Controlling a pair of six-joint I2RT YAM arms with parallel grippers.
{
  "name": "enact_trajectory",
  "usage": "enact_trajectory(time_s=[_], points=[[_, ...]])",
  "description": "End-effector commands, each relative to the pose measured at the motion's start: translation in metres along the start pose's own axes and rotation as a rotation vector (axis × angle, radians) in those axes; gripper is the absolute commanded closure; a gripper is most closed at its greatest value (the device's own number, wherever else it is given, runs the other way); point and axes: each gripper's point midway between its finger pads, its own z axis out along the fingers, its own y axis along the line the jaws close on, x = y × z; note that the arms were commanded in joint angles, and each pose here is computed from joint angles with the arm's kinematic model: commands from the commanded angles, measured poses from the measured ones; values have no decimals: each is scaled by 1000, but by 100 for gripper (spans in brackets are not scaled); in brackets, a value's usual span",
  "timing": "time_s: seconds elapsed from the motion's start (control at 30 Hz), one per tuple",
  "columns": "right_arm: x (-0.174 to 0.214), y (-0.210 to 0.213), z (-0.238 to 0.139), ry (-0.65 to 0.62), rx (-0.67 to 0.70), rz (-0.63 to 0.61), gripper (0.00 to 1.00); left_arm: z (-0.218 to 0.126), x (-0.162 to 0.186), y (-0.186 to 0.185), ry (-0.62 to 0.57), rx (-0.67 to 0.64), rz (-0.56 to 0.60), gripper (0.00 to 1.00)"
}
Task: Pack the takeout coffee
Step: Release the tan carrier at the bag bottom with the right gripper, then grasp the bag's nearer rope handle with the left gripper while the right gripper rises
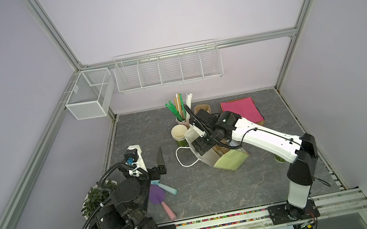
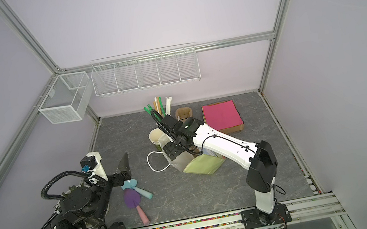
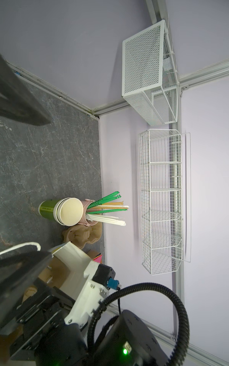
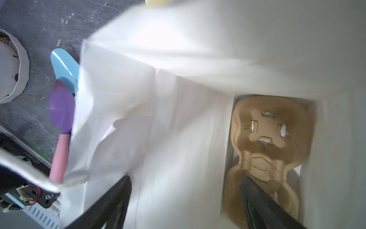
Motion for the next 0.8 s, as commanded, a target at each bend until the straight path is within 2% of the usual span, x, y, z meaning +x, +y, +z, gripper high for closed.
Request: enact_trajectory(time_s=[0.0,0.13,0.27,0.37,0.53,0.63,0.77], points=[[4,-1,-5,8,4,-15,11,1,1,-5,16,22,6,1],[4,-4,-5,5,13,-12,12,4,9,-29,85,123,-32,1],[4,-9,-6,4,17,-8,11,7,25,-71,252,263,-112,1],[4,-12,-8,-2,20,-1,11,9,46,-90,350,300,-163,1],[6,-17,-10,-6,20,9,11,17,79,-91,385,251,-208,0],[7,-19,-12,-9,19,11,11,19,87,-88,370,238,-247,0],[8,-21,-14,-15,19,14,11,26,103,-96,384,245,-286,8]])
